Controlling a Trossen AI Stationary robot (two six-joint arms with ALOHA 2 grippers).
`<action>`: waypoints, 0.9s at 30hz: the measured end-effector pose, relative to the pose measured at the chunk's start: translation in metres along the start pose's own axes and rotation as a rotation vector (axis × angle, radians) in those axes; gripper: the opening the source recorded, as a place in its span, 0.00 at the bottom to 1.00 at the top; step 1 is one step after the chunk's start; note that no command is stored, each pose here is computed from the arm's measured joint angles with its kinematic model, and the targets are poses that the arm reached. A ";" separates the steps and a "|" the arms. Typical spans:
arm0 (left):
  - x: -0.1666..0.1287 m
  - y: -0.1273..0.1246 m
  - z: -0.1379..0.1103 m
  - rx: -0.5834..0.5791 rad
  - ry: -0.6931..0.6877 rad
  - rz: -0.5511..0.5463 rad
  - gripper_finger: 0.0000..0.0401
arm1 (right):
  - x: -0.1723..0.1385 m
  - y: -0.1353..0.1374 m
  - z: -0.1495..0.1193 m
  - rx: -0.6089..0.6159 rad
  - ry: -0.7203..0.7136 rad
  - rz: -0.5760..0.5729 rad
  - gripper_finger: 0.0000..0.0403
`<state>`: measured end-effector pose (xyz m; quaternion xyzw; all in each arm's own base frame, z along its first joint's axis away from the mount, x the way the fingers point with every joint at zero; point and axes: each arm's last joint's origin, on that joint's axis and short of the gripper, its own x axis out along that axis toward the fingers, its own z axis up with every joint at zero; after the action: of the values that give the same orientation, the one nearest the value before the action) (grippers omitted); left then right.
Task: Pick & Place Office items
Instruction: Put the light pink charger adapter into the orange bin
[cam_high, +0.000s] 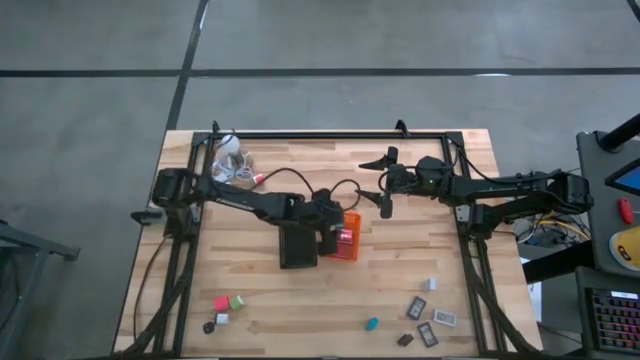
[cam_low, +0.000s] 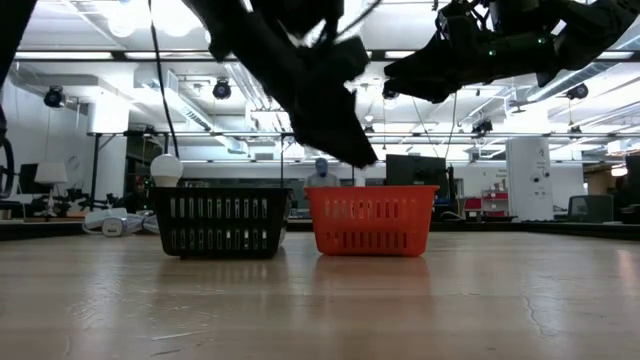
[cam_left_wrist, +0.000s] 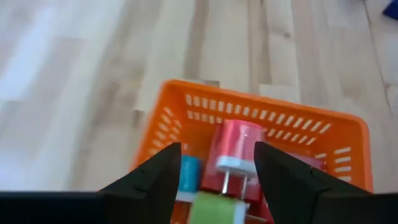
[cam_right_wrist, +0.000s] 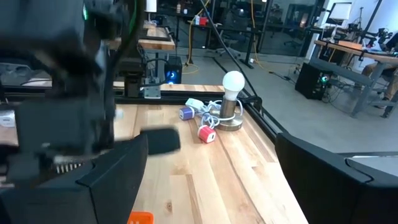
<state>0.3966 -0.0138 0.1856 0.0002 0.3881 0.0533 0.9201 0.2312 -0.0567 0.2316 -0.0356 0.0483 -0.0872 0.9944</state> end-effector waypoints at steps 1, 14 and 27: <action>-0.006 0.001 0.001 0.011 0.009 0.018 0.52 | 0.000 0.000 0.000 0.000 0.000 0.000 0.86; -0.069 0.022 -0.012 -0.103 0.236 0.331 0.52 | 0.000 0.000 0.000 0.000 0.002 0.000 0.86; -0.074 0.039 -0.068 -0.244 0.214 0.357 0.52 | 0.000 0.000 0.000 0.000 0.002 -0.001 0.85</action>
<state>0.2928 0.0154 0.1922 -0.0481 0.4678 0.2613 0.8430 0.2311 -0.0568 0.2315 -0.0355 0.0491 -0.0876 0.9943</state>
